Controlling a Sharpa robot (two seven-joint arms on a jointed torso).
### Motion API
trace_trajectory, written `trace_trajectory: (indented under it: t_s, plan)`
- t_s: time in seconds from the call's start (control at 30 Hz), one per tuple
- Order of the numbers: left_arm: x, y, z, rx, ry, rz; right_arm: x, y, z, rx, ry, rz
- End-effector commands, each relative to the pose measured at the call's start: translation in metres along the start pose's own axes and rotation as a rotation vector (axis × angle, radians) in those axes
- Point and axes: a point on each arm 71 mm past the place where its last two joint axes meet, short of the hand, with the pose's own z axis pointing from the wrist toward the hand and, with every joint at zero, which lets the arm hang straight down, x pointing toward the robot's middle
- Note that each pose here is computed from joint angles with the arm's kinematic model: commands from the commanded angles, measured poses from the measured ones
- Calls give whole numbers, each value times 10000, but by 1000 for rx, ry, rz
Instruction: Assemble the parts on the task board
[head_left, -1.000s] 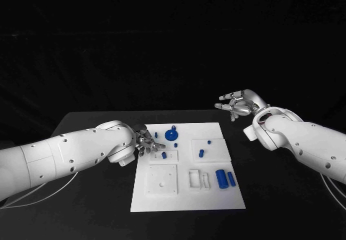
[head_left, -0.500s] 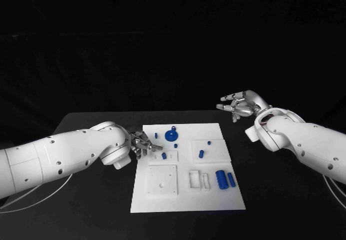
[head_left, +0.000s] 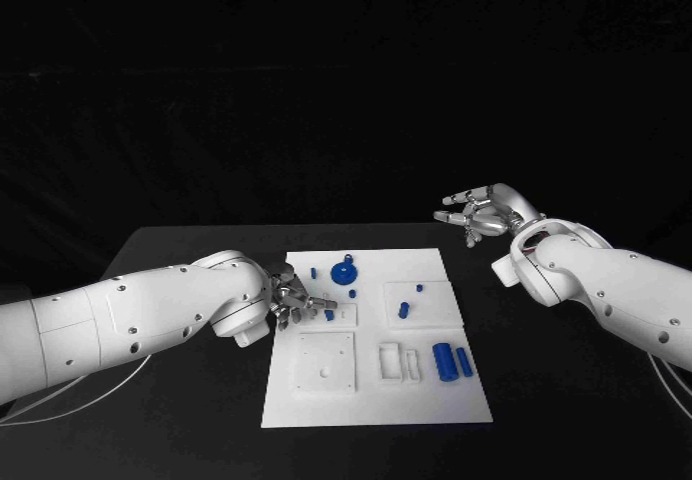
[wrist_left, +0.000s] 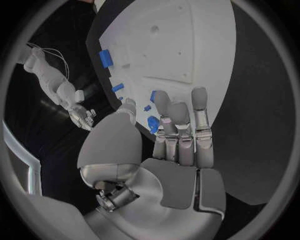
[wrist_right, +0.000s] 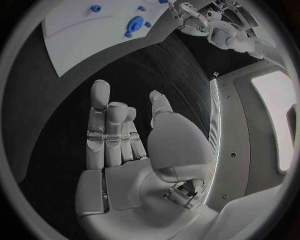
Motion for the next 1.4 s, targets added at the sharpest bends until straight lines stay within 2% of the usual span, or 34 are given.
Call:
trace_trajectory:
  t_s: [0.03, 0.5, 0.87, 1.4]
  plan:
    - [33, -30, 18, -3, 15, 32, 12, 12, -2, -9, 8, 2]
    - [134, -98, 112, -6, 26, 58, 21, 18, -1, -10, 10, 4]
    - [106, -107, 172, -21, 19, 67, 28, 24, 0, -11, 11, 5]
    - [121, -135, 252, -32, 56, 94, 50, 36, 8, -15, 15, 2]
